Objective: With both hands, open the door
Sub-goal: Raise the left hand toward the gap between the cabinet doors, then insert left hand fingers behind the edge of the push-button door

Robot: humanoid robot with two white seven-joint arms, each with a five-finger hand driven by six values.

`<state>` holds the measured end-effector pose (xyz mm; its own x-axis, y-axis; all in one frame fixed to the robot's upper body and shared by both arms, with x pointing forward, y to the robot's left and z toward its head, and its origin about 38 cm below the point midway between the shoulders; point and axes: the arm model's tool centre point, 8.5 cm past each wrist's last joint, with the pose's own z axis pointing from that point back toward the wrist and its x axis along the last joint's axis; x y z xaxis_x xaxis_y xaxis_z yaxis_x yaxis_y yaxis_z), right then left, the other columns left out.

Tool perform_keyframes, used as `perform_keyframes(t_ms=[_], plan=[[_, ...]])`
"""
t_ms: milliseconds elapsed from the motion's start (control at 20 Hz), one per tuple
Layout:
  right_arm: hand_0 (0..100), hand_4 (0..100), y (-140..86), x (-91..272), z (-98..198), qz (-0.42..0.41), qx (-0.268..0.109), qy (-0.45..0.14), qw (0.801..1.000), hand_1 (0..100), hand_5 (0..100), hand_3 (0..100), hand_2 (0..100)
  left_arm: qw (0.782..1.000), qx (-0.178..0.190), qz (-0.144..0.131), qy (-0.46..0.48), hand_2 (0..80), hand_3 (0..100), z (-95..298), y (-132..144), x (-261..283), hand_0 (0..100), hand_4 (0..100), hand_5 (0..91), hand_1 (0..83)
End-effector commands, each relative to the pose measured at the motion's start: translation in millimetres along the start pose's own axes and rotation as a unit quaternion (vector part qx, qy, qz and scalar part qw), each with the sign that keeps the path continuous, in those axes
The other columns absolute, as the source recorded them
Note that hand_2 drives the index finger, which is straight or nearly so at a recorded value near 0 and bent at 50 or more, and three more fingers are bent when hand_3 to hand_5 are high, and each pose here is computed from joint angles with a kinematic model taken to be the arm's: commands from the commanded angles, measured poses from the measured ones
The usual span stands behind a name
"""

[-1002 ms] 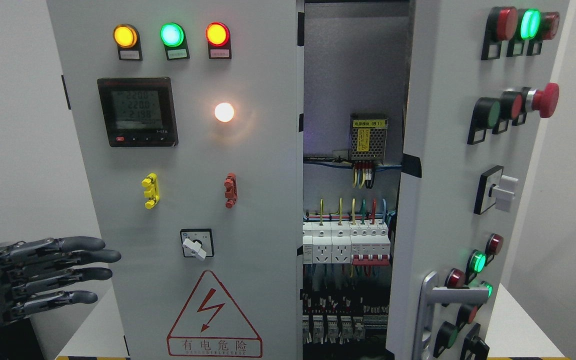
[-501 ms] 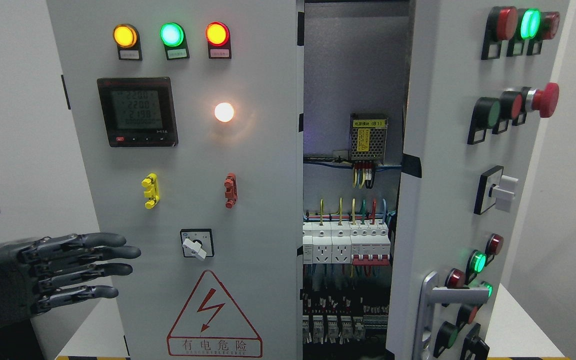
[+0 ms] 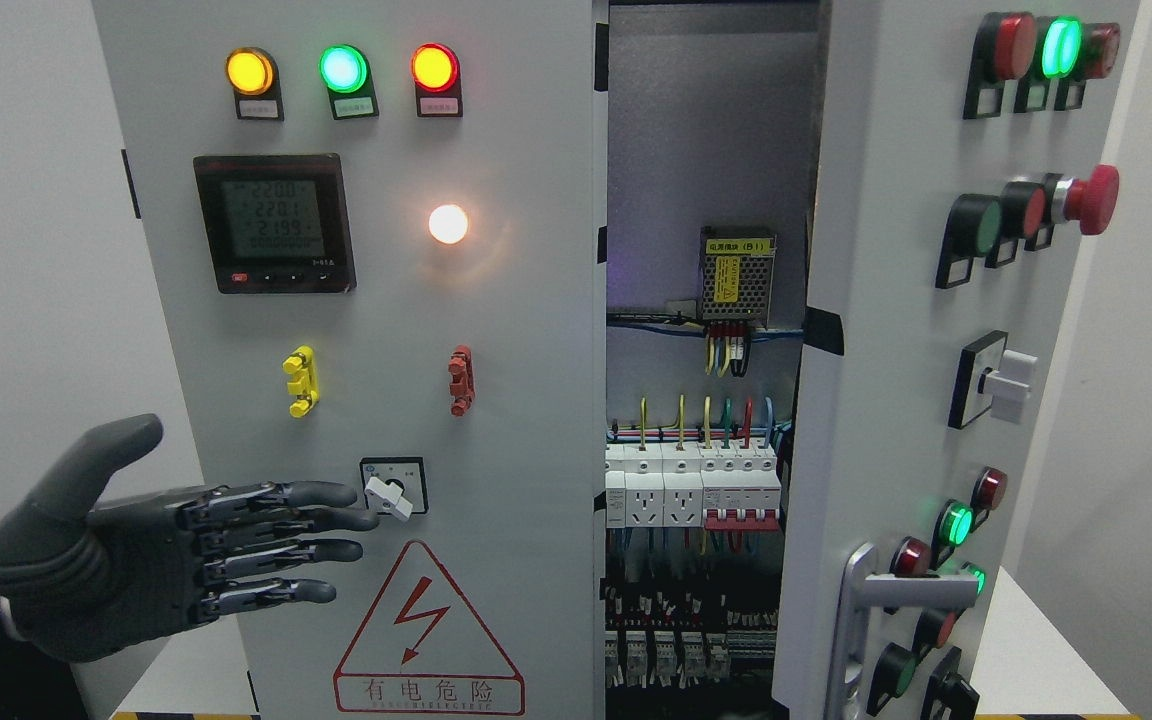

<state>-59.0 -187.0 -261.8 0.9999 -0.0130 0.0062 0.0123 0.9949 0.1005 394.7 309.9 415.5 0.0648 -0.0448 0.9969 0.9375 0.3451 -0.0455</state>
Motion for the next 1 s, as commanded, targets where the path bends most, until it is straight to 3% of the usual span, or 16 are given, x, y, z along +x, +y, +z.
perform_keyframes(t_ms=[0,451,701,952], plan=[[0,0,0.0,-0.1,0.0,0.0,0.0,0.0,1.0,0,0,0,0,0.997,-0.073,0.032,-0.014,0.0,0,-90.5,14.2,-10.8,0,3,0.0,0.0],[0,0,0.0,-0.1,0.0,0.001,0.0,0.0,1.0,0,0,0,0,0.99,-0.132,0.013,-0.044,0.0,0,-135.8,-6.0,11.1,0,3,0.0,0.0],[0,0,0.0,-0.1,0.0,0.0,0.0,0.0,1.0,0,0,0,0,0.988,-0.139,0.007,-0.061,0.0,0,-166.3,-15.3,12.4,0,3,0.0,0.0],[0,0,0.0,-0.1,0.0,0.0,0.0,0.0,1.0,0,0,0,0,0.983,-0.16,0.019,-0.085,0.0,0,-196.2,-28.8,23.9,0,3,0.0,0.0]])
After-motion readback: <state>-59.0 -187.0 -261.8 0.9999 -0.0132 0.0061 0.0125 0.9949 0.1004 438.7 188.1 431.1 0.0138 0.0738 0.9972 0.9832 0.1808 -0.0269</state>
